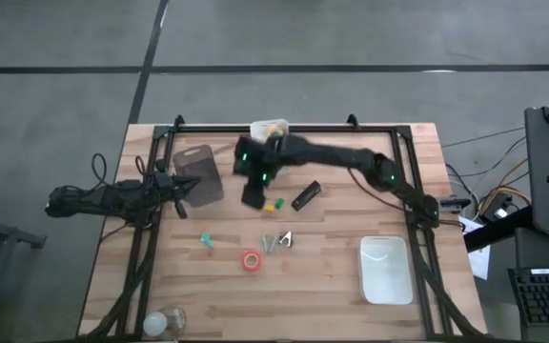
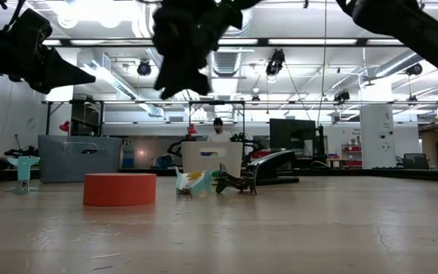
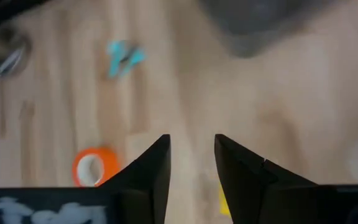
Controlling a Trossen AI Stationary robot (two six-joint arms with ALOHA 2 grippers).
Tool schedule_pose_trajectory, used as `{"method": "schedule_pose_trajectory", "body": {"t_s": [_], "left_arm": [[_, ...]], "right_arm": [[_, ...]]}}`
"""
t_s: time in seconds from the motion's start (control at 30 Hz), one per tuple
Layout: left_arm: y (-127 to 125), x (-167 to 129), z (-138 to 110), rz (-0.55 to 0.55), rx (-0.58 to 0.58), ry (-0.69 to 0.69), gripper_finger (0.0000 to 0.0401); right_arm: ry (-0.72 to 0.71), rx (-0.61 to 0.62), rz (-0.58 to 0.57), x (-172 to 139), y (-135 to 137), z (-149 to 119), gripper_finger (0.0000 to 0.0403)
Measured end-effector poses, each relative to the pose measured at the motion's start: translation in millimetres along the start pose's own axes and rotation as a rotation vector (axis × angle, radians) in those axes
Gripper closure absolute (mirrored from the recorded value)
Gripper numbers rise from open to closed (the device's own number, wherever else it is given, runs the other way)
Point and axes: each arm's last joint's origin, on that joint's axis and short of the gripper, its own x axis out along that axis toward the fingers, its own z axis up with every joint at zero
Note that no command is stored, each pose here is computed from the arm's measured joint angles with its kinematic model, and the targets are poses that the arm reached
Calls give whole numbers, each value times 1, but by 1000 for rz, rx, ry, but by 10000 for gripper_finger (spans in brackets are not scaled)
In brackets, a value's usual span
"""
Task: Pick and place Stapler, Stapler remover, tape
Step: Put the orange tape into the top white bin
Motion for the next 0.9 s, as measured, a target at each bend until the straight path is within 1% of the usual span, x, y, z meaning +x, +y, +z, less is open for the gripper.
{"method": "schedule_pose_trajectory", "body": {"t_s": [0.07,0.17,0.23,0.33,0.5,0.77,0.9], "left_arm": [[0,0,0,0,0,0,382],[0,0,0,0,0,0,382],[0,0,0,0,0,0,380],[0,0,0,0,0,0,380],[0,0,0,0,0,0,383],[0,0,0,0,0,0,381],[0,0,0,0,0,0,383]], "right_arm": [[29,-92,14,15,22,-6,272],[61,-202,-23,36,53,-16,259],[75,-233,-55,46,69,-23,247],[84,-265,-55,54,86,-30,233],[104,-283,-48,67,97,-40,220],[157,-188,-54,98,94,-64,218],[171,-174,-52,109,95,-73,218]]}}
